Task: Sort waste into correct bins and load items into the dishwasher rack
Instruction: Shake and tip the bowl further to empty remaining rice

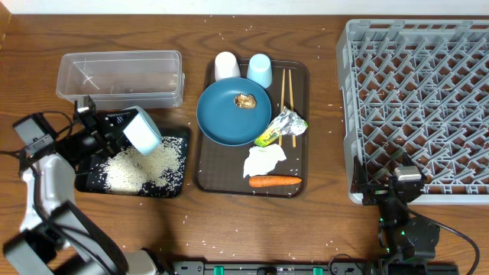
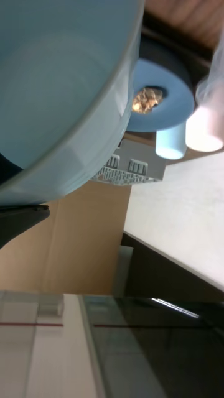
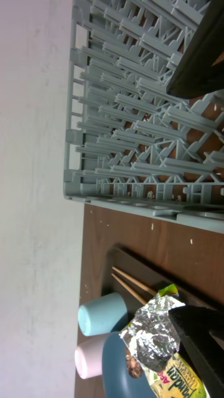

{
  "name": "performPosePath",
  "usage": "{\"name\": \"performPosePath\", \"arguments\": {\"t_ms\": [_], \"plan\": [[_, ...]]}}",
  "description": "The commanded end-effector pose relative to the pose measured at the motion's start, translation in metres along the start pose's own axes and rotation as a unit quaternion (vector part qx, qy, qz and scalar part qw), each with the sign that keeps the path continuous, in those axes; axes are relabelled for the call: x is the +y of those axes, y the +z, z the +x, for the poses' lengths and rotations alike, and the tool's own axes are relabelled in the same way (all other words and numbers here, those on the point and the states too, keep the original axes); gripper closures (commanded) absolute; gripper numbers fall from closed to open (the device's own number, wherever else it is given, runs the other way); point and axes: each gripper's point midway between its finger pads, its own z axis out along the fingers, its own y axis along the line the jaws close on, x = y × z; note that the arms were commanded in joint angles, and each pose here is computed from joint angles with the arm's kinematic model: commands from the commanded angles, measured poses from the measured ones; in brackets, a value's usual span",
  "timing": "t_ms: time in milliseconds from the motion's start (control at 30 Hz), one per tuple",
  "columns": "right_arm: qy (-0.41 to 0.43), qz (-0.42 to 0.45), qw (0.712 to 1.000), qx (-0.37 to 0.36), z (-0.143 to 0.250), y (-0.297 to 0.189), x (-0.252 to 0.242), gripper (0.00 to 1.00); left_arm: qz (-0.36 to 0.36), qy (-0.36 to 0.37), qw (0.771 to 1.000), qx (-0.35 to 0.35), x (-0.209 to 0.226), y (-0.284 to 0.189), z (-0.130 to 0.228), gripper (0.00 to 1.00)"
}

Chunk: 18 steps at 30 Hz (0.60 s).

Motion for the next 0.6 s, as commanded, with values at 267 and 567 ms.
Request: {"name": "performPosePath", "arguments": {"t_ms": [267,567], "plan": [[-0.001,-0.006,1.000,0.001,0.001,0.000,0.003,0.01,-0.007,0.138,0.990,-0.022,-0.040,-0.004,0.016,0.94],[-0.001,-0.006,1.000,0.001,0.001,0.000,0.003,0.01,0.010,-0.122,0.992,0.006,-0.006,-0.001,0.019,0.94]]}}
